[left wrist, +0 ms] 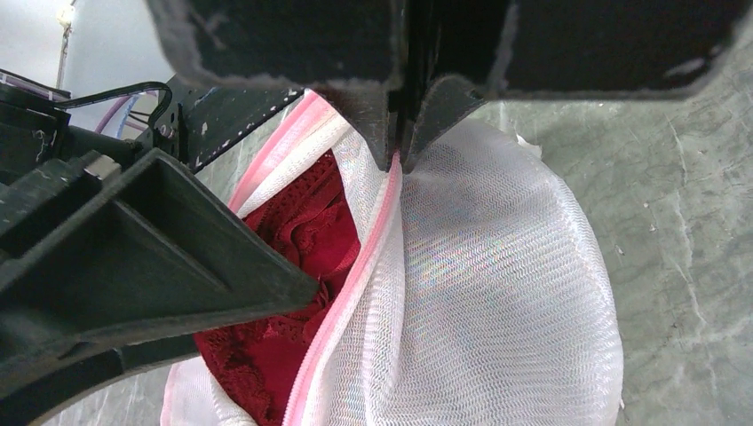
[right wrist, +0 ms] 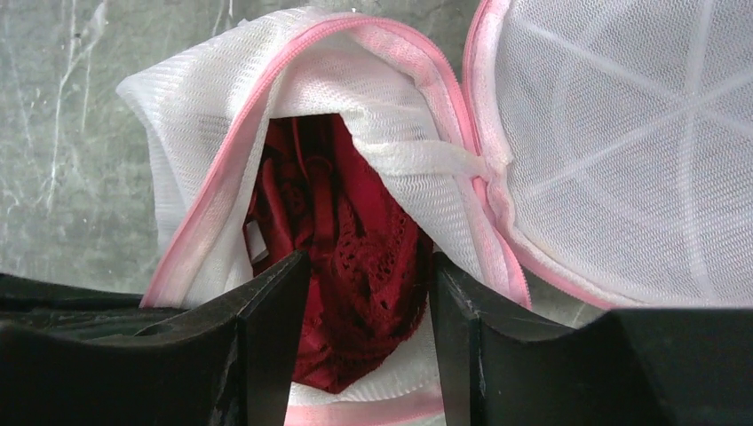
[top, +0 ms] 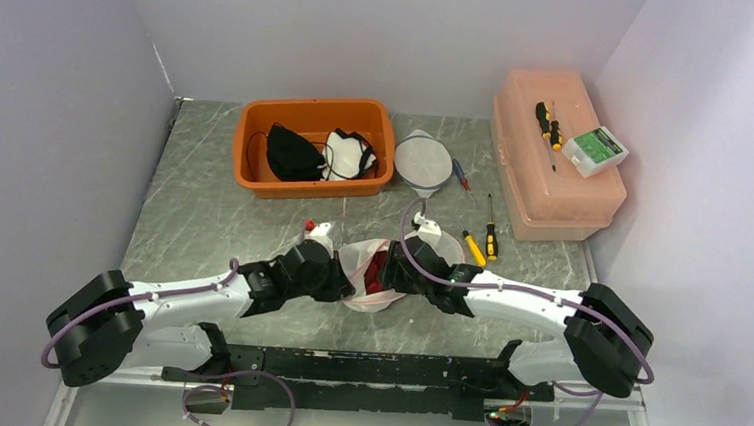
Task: Unzip the laundry bag and remove the bra
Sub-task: Pick up the bra from the laundry bag.
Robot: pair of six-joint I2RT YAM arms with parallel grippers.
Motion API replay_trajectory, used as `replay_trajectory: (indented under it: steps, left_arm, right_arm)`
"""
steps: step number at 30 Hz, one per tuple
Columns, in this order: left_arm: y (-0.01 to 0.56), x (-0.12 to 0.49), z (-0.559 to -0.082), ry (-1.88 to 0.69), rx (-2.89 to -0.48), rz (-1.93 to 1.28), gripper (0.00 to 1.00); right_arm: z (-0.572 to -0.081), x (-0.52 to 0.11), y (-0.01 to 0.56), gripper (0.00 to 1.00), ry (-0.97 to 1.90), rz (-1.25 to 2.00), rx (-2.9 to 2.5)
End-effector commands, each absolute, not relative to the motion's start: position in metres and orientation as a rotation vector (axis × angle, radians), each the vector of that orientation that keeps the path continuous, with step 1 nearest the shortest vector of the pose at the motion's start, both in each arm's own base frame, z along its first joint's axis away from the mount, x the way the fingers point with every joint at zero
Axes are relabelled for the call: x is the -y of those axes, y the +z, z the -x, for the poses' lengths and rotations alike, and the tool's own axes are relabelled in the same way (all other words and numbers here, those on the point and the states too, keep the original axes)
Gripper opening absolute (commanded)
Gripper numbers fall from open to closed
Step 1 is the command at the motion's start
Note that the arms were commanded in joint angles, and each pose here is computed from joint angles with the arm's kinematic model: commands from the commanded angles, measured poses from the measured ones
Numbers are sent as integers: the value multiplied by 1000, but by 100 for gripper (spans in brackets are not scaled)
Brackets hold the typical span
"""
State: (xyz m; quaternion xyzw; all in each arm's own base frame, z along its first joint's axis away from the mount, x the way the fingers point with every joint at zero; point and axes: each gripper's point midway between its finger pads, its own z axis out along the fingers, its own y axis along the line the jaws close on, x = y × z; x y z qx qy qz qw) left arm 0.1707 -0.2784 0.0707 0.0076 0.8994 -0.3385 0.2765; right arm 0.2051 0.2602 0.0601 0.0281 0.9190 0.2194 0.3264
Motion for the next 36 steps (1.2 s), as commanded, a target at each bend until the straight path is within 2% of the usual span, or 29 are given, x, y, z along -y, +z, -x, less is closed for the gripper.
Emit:
replay_trajectory:
  steps: [1,4,14,18,25,36]
  left_arm:
    - [77,278,-172,-916,-2387,-12,3]
    - [75,277,-170,-914,-2392,-11,3]
    - [79,273,-170,-902,-2386,0,3]
    - [81,265,-174,-847,-2391,37,3]
    - [106,243,-192,-703,-2325,120,3]
    - [144,258,-217,-646,-2268,71,3]
  right_arm:
    - [-222,-278,78,55,649,-114,-2346]
    - [-224,-281,75,47,643,-105,-2348]
    - [-228,-277,82,0,619,-45,-2312]
    - [-223,-272,96,0,646,41,-2256]
    - [-188,-284,120,0,815,491,-2105]
    - [-174,-285,127,0,653,694,-2046]
